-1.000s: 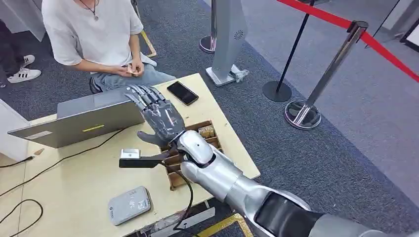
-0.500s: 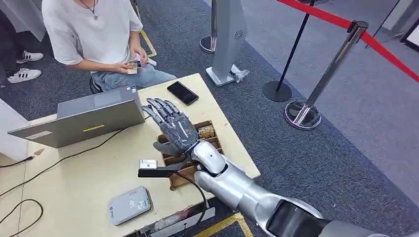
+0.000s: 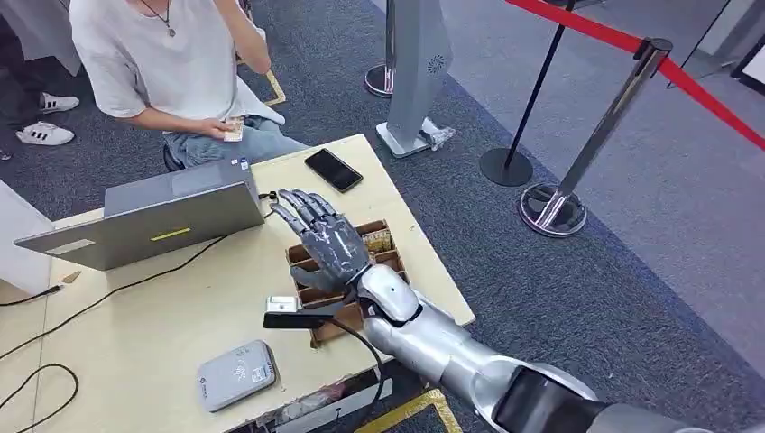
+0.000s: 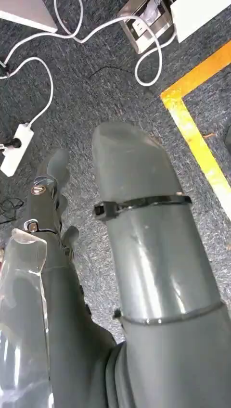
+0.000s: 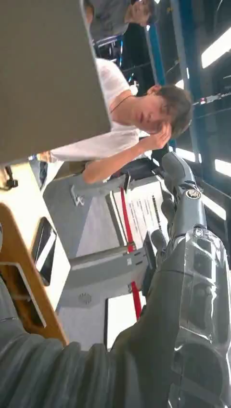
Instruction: Pass the card to the sensor for recognition and then transmit it.
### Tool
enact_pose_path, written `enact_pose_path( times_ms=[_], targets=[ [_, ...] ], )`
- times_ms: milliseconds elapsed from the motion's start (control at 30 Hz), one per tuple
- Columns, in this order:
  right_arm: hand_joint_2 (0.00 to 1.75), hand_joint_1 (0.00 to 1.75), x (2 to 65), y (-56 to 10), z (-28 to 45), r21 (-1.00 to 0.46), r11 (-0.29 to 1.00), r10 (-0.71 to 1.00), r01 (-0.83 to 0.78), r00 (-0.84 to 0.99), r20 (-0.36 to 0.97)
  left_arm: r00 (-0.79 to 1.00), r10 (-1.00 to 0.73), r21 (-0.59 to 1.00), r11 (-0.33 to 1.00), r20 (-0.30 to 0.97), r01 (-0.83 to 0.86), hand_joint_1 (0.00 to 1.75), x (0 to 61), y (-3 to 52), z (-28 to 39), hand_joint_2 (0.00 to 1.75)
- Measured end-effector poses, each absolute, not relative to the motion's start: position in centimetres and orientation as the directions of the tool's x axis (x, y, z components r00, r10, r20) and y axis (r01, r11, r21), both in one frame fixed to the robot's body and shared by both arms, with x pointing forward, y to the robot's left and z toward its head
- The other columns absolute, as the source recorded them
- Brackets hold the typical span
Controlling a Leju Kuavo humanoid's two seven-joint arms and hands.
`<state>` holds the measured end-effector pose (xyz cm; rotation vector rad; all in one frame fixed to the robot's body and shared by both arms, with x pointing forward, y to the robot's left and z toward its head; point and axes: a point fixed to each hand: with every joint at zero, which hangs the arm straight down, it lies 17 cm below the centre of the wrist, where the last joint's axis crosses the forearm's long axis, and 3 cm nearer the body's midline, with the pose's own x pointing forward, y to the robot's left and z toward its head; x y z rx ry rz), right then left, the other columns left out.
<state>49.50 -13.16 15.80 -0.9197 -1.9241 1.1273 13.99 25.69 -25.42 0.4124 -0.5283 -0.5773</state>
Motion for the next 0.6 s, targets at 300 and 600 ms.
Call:
enact_pose_path(
  times_ms=[300,600],
  targets=[
    [1.75,0.0,49.7,-15.7,12.2,-0.946,0.261,0.902,0.192,-0.397,0.169,0.707,-0.613,0.505,0.761,0.352,0.408,0.0,14.5,25.7,-25.4,0.0],
    [1.75,0.0,48.6,-16.5,11.0,-0.966,0.208,0.923,0.151,-0.359,0.142,0.707,-0.613,0.504,0.761,0.353,0.408,0.0,14.5,25.7,-25.4,0.0]
  ],
)
